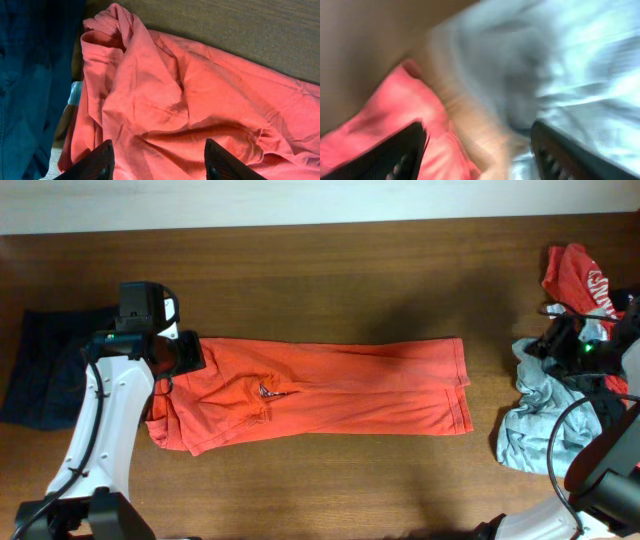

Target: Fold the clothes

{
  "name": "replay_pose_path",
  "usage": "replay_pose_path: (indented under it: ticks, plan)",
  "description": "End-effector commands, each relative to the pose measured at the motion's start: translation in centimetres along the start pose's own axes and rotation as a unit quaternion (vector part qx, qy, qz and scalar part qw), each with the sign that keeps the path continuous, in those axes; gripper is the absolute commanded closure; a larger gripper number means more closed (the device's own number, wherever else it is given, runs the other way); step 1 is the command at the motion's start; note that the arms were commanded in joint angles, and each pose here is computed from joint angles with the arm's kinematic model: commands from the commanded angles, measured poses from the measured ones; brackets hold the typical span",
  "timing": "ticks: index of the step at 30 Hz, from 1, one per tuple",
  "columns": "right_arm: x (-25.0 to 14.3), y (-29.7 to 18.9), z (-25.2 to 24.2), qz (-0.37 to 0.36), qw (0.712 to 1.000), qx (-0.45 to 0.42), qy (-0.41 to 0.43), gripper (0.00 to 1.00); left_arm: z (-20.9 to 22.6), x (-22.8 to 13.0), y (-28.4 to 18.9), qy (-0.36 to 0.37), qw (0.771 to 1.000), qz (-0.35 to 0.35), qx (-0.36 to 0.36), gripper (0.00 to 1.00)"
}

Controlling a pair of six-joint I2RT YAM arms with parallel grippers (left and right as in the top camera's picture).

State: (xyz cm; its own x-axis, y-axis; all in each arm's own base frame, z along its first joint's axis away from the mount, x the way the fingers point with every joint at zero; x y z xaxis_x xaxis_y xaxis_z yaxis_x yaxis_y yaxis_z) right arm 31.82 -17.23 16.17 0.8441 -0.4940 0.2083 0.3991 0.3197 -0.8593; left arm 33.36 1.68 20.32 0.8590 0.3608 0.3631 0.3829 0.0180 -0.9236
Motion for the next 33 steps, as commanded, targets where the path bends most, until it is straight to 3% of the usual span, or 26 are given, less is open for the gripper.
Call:
replay_pose_path:
  ticks: [1,4,12,21,28,33]
  plan:
    - [-0.9,0.8,3.6,0.019,0.989,0.121,-0.083,0.23,-0.2,0.0,0.2,0.004,1.000,0.004,-0.005,0.42]
    - [-2.2,2.5,5.0,0.051,0.986,0.124,-0.100,0.19,-0.2,0.0,0.2,0.004,1.000,0.003,-0.005,0.41]
    - [-3.8,6.0,4.7,0.084,0.991,0.006,-0.102,0.17,-0.2,0.0,0.2,0.004,1.000,0.002,-0.005,0.36]
    - [-5.0,7.9,5.0,0.100,0.982,0.059,-0.147,0.15,-0.2,0.1,0.2,0.004,1.000,0.001,-0.006,0.35]
    - [-5.9,10.8,3.5,0.144,0.978,0.065,-0.137,0.15,-0.2,0.0,0.2,0.004,1.000,0.001,-0.006,0.35]
    - [-7.4,13.5,2.6,0.185,0.966,0.116,-0.139,0.14,-0.2,0.0,0.2,0.004,1.000,0.002,-0.005,0.35]
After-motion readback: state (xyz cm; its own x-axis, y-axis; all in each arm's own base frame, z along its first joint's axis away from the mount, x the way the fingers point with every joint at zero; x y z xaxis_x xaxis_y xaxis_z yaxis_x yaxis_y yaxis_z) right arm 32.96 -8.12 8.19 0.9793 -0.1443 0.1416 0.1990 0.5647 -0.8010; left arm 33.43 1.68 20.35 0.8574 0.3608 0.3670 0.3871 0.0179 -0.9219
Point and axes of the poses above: each gripper's point midway between its finger pads, its own y axis out along the fingers, its own z axis along the line the jaws close on, x = y × z, the point moved 8 cm from there along -y, back along the fingers, and after that the axes turned 8 degrees about -y, right-handed, at the moved point
